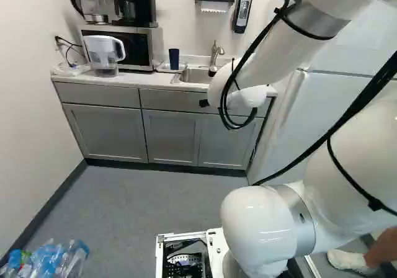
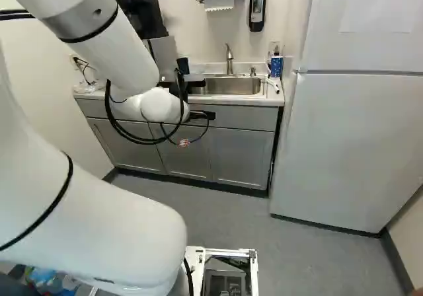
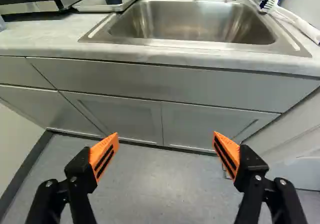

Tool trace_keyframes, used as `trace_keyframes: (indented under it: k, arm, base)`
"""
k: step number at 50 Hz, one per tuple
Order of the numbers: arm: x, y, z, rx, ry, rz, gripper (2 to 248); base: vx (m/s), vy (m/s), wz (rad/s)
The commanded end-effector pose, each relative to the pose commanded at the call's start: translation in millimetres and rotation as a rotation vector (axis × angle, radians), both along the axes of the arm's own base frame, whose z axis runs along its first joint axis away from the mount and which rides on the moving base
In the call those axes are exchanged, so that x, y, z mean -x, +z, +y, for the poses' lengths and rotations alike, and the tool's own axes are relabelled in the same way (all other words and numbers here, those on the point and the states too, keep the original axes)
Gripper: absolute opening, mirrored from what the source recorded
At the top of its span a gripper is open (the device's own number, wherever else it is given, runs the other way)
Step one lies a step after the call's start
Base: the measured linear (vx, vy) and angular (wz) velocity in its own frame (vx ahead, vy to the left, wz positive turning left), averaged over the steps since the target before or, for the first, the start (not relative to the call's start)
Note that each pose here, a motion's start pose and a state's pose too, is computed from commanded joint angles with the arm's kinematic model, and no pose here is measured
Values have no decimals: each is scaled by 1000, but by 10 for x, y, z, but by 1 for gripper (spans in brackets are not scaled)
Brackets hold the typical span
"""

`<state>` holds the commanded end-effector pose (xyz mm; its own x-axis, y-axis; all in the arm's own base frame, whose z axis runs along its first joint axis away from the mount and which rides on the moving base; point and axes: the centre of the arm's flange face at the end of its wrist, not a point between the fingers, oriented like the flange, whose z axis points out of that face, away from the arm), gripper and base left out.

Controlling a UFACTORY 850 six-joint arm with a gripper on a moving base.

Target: Rinse the cup and place it in the tray

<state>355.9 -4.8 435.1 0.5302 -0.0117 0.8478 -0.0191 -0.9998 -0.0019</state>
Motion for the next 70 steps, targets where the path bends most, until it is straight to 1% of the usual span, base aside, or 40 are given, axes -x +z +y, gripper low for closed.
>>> trace_keyframes:
  k: [16, 37, 54, 70]
  arm:
    - [241, -238, 16, 2, 5, -71, 247]
    - [520, -468, 32, 4, 11, -146, 247]
    - [689, -588, 41, 4, 15, -188, 247]
    - [798, -659, 46, 4, 18, -214, 247]
  base:
    - [0, 0, 0]
    - [0, 0, 0]
    - [0, 0, 0]
    - [0, 0, 0]
